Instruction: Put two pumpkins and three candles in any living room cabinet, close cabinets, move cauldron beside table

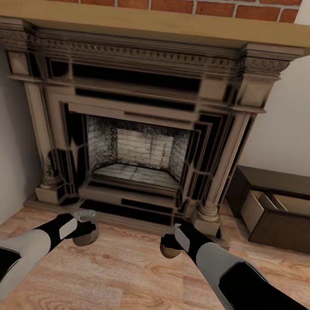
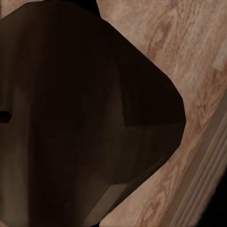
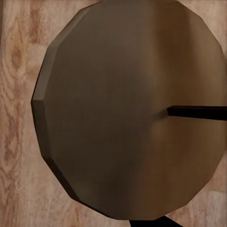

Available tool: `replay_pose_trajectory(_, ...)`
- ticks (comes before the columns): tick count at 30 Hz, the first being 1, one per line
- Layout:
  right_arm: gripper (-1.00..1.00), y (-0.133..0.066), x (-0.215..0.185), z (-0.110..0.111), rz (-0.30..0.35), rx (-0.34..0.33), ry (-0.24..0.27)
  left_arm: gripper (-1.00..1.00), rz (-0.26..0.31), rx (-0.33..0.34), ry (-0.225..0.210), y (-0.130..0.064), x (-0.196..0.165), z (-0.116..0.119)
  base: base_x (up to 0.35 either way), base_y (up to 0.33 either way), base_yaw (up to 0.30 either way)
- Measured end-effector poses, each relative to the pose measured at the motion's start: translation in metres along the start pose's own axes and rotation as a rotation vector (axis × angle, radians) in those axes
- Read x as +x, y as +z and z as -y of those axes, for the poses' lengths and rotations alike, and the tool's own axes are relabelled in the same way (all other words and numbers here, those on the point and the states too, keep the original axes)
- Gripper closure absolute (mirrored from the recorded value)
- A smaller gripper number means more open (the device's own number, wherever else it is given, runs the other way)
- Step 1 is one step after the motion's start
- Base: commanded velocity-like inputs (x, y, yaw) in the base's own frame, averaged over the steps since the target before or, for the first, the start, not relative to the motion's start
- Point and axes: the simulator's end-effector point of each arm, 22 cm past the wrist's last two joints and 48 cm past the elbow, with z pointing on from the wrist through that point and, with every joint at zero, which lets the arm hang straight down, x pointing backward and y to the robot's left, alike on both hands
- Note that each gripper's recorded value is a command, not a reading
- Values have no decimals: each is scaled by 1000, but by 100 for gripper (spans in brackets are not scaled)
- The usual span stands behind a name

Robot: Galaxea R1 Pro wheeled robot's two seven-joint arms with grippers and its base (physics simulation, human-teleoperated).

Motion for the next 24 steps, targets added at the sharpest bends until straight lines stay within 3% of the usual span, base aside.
replay_pose_trajectory(5,100,4,3,0,-8,0,2,100,-11,-4,-1,4,5,-2,0,-11,0)
replay_pose_trajectory(11,100,6,4,1,-12,1,3,100,-19,-4,-1,6,9,0,-31,-235,-31)
replay_pose_trajectory(24,100,6,5,1,-14,0,3,100,-29,-1,3,7,15,5,-138,-277,-276)
